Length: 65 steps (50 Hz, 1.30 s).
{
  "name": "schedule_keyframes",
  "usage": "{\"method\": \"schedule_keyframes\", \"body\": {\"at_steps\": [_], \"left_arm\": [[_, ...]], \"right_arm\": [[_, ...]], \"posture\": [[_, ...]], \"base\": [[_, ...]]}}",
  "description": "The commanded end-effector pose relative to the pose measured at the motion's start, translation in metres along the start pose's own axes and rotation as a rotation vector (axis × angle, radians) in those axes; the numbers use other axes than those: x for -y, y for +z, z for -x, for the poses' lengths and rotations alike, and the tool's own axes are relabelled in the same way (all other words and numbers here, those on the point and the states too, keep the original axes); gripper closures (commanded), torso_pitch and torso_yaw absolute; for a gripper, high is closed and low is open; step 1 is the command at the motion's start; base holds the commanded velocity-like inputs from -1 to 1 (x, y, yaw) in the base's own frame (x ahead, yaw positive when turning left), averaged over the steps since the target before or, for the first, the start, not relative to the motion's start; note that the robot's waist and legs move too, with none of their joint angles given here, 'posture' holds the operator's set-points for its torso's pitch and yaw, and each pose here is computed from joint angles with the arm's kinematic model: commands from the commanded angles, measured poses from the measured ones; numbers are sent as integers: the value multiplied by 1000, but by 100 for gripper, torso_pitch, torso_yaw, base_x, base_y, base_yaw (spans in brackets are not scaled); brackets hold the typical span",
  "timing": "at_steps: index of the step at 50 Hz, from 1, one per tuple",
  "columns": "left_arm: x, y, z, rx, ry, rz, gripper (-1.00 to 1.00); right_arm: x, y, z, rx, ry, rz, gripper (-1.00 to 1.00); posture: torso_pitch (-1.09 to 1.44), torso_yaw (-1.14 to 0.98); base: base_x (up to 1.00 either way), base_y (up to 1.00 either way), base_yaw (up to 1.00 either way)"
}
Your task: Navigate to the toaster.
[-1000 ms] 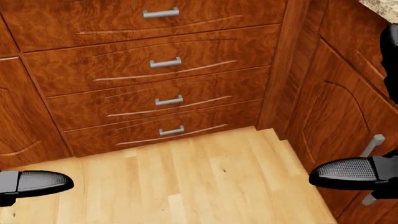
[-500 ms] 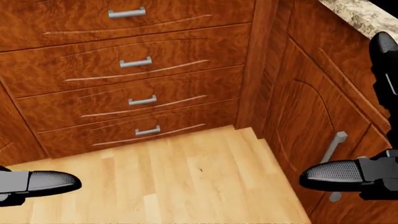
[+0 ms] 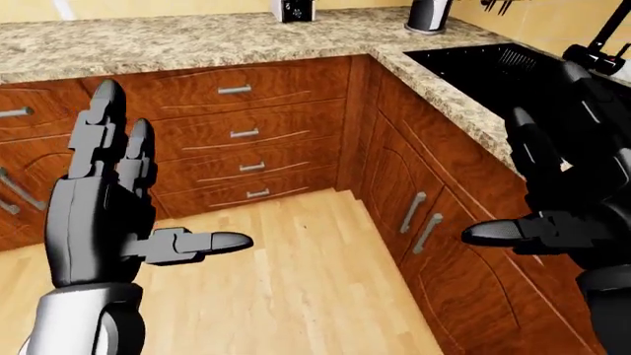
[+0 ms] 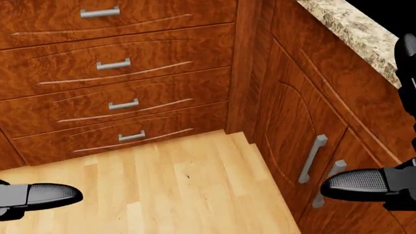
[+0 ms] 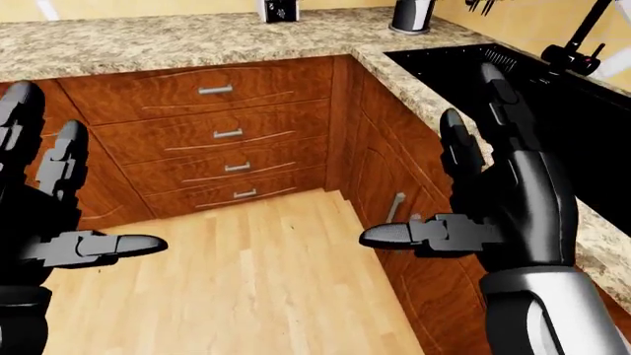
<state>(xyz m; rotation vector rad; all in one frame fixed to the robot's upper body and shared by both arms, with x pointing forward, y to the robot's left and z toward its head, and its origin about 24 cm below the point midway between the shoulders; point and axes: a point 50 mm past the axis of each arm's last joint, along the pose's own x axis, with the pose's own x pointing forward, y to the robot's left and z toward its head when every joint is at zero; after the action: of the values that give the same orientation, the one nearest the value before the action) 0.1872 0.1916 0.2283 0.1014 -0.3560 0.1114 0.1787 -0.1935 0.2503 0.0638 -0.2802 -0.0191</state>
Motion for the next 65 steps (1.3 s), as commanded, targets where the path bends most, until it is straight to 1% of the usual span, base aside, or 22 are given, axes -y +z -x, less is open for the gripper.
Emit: {"method": "schedule_keyframes", "body": {"at_steps": [1,27,43,44,45,46,47,48,50,52,53,54,55,58,65], "left_arm": [[-4,12,0,82,27,-17,-100],[-5,11,1,79,23,-16,-100],[-4,12,1,78,17,-15,-100],[-4,12,1,78,17,-15,-100],[-4,12,0,78,17,-14,-100],[-4,12,0,78,18,-15,-100],[-4,11,1,77,17,-15,-100],[-4,11,1,77,17,-15,-100],[-4,11,1,77,17,-15,-100],[-4,11,1,77,16,-15,-100],[-4,11,1,77,16,-15,-100],[-3,11,1,77,16,-14,-100],[-3,11,0,78,14,-15,-100],[-3,11,1,78,15,-15,-100],[-2,10,1,78,16,-15,-100]], "right_arm": [[-3,10,2,68,19,5,-100],[-5,7,1,66,27,12,-100],[-4,8,1,62,15,15,-100],[-2,8,0,66,-3,38,-100],[-1,6,-1,71,-29,80,-100],[-3,4,-2,68,-19,76,-100],[-4,1,-2,59,-15,106,-100],[-4,1,-3,68,-17,130,-100],[-5,1,-3,66,-9,108,-100],[-6,3,-1,65,24,57,-100],[-6,4,-1,63,16,55,-100],[-3,6,0,66,3,22,-100],[-1,7,1,72,-4,27,-100],[-4,5,0,69,12,47,-100],[-2,6,1,69,12,28,-100]], "posture": [[0,0],[0,0],[0,0],[0,0],[0,0],[0,0],[0,0],[0,0],[0,0],[0,0],[0,0],[0,0],[0,0],[0,0],[0,0]], "base": [[0,-28,0],[0,-27,0],[0,-26,0],[0,0,0],[0,0,0],[0,0,0],[0,0,0],[0,0,0],[0,0,0],[0,0,0],[0,0,0],[0,0,0],[0,0,0],[0,0,29],[0,0,100]]}}
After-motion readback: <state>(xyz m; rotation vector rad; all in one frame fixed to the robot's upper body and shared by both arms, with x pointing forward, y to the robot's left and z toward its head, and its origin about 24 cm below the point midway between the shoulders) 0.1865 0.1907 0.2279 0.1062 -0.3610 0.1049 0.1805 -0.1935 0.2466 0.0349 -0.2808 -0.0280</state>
